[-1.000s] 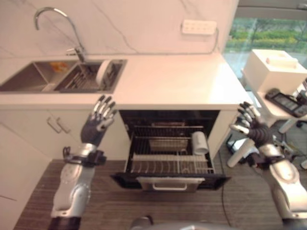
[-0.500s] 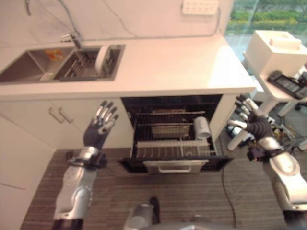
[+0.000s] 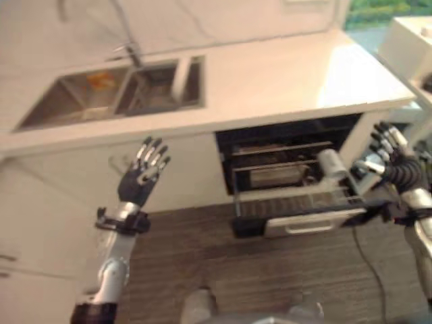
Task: Place the dishes in the dishwasher.
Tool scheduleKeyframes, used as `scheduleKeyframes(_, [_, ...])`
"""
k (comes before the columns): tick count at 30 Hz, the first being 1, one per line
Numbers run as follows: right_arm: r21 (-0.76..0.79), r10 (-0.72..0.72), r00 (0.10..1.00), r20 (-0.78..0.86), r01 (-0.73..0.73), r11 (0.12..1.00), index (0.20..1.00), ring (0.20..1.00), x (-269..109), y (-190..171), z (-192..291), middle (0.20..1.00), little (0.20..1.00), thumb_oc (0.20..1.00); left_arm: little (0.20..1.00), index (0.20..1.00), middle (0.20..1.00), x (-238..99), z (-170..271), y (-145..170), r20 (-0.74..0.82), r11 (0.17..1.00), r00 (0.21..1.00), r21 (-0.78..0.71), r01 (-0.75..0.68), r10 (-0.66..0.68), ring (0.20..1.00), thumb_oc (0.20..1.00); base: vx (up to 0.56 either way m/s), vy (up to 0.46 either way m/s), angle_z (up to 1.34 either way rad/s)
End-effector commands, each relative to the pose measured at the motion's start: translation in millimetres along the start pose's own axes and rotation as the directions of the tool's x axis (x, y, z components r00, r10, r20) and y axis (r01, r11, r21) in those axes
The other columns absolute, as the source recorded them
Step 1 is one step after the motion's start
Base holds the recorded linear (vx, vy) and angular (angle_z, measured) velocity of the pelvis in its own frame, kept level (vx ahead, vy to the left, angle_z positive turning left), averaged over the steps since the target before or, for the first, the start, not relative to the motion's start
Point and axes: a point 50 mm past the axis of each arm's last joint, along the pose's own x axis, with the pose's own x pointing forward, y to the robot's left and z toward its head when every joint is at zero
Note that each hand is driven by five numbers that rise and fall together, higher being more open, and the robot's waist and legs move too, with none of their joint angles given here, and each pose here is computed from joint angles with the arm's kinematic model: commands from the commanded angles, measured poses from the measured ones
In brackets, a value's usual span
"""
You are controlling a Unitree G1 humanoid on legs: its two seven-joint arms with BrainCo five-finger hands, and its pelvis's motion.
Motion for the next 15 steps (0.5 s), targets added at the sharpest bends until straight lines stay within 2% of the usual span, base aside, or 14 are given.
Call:
scheduleKeyframes(1, [0.028, -0.050, 0.995, 0.090, 0.048, 0.998, 1.000, 1.000, 8, -3, 11, 1.000, 1.000, 1.000, 1.000, 1.000, 1.000, -2, 24, -5, 0.062, 0.996, 0.994, 0.040, 0.086, -0.088, 1.000, 1.000, -0.15, 1.017, 0.38])
scheduleKeyframes(3, [0.069, -0.013, 0.998, 0.066, 0.008, 0.998, 1.000, 1.000, 16, 9, -1, 1.000, 1.000, 1.000, 1.000, 1.000, 1.000, 1, 27, -6, 0.058, 0.995, 0.995, 0.072, 0.076, -0.080, 1.000, 1.000, -0.11, 0.962, -0.44])
scheduleKeyframes(5, [0.064, -0.006, 0.999, 0.047, 0.003, 0.998, 1.000, 1.000, 10, 7, -2, 1.000, 1.000, 1.000, 1.000, 1.000, 1.000, -4, 26, -6, 0.055, 0.995, 0.995, 0.064, 0.079, -0.082, 1.000, 1.000, 0.02, 0.515, -0.55])
scheduleKeyframes(9, [0.056, 0.016, 0.998, 0.063, -0.020, 0.998, 1.000, 1.000, 11, 9, 0, 1.000, 1.000, 1.000, 1.000, 1.000, 1.000, -2, 17, -13, 0.070, 0.996, 0.995, 0.048, 0.072, -0.075, 1.000, 1.000, 0.00, 0.109, 0.13])
scheduleKeyframes(15, [0.059, 0.021, 0.997, 0.074, -0.025, 0.998, 1.000, 1.000, 21, 13, 2, 1.000, 1.000, 1.000, 1.000, 1.000, 1.000, 6, 16, -15, 0.096, 0.998, 0.994, 0.027, 0.059, -0.061, 1.000, 1.000, 0.02, -0.081, -0.03])
